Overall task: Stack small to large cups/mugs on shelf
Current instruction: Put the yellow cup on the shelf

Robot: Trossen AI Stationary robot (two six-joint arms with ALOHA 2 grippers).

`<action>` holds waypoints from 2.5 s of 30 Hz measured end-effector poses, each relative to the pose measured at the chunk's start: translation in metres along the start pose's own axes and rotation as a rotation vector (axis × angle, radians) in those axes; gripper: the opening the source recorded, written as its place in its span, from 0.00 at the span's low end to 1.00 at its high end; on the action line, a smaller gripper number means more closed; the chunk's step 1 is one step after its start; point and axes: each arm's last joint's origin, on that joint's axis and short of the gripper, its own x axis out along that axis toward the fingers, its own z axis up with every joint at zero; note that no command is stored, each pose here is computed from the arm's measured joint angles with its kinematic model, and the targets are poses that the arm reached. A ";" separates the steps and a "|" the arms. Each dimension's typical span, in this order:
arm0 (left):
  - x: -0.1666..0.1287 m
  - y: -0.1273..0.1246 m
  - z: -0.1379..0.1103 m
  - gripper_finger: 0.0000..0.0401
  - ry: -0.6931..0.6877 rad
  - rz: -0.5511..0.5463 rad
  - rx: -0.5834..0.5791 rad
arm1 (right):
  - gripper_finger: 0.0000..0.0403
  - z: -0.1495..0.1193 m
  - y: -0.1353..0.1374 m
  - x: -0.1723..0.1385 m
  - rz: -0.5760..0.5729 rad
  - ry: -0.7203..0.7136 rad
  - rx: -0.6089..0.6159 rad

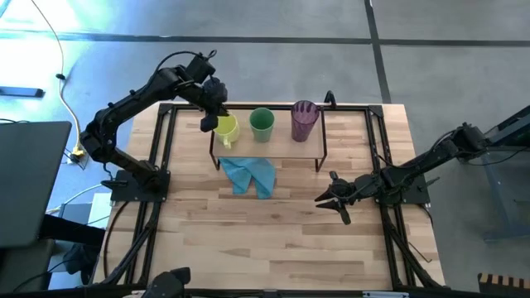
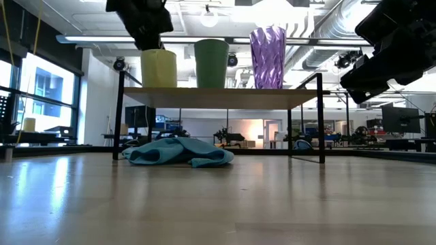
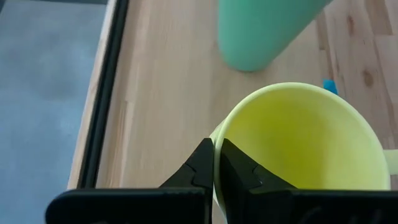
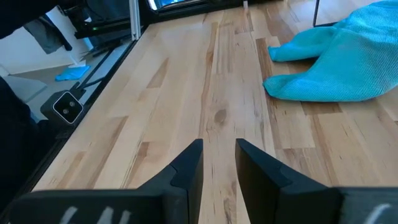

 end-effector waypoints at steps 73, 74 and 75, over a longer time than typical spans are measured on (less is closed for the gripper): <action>0.022 0.010 0.018 0.09 0.037 -0.072 0.012 | 0.21 0.001 -0.004 0.000 -0.005 0.003 0.008; 0.022 0.010 0.018 0.09 0.035 -0.071 0.013 | 0.21 0.001 -0.004 0.000 -0.005 0.003 0.008; 0.022 0.010 0.018 0.09 0.035 -0.072 0.013 | 0.21 0.001 -0.004 0.000 -0.005 0.003 0.008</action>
